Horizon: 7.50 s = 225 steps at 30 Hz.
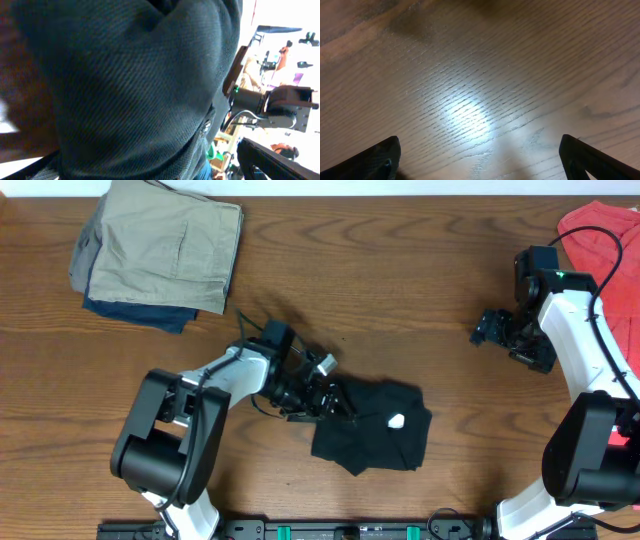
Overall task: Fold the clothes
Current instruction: 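Lower the left gripper onto the folded black shirt's edge and grasp it, then lift the folded black shirt with the left gripper, then carry the black shirt to the upper left over the pants stack, then lower the black shirt onto the khaki pants and open the left gripper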
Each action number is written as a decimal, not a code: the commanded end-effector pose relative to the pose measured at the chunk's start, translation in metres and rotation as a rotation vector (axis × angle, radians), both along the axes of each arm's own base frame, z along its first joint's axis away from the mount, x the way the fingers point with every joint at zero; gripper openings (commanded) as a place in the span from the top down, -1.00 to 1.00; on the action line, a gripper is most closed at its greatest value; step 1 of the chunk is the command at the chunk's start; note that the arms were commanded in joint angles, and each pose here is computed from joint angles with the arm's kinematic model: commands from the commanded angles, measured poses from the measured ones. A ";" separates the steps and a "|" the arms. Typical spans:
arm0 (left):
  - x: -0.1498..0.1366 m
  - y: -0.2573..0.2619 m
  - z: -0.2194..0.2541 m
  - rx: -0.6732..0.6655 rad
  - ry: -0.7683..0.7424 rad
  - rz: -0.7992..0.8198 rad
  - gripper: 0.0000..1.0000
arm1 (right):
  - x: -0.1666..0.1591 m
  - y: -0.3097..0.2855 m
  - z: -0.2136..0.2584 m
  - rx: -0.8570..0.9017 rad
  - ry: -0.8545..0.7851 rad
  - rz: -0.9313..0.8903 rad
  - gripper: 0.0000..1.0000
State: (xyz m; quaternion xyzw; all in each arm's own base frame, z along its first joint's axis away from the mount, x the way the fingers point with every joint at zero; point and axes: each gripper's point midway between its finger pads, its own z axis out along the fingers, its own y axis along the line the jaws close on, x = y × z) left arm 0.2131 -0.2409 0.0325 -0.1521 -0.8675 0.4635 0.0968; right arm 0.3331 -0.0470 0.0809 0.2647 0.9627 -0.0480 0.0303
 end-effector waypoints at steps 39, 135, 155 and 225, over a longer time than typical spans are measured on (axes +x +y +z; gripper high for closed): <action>0.073 0.045 -0.017 0.464 -0.095 0.214 0.88 | 0.003 -0.003 0.007 -0.008 -0.025 -0.016 -0.98; 0.287 0.258 0.205 0.946 -0.924 1.027 0.88 | 0.003 -0.003 0.007 -0.008 -0.025 -0.016 -0.98; 0.294 0.325 0.181 1.025 -0.844 1.135 0.88 | 0.003 -0.003 0.007 -0.008 -0.025 -0.016 -0.98; 0.285 0.396 0.057 1.032 -0.530 1.113 0.88 | 0.003 -0.003 0.007 -0.008 -0.025 -0.016 -0.98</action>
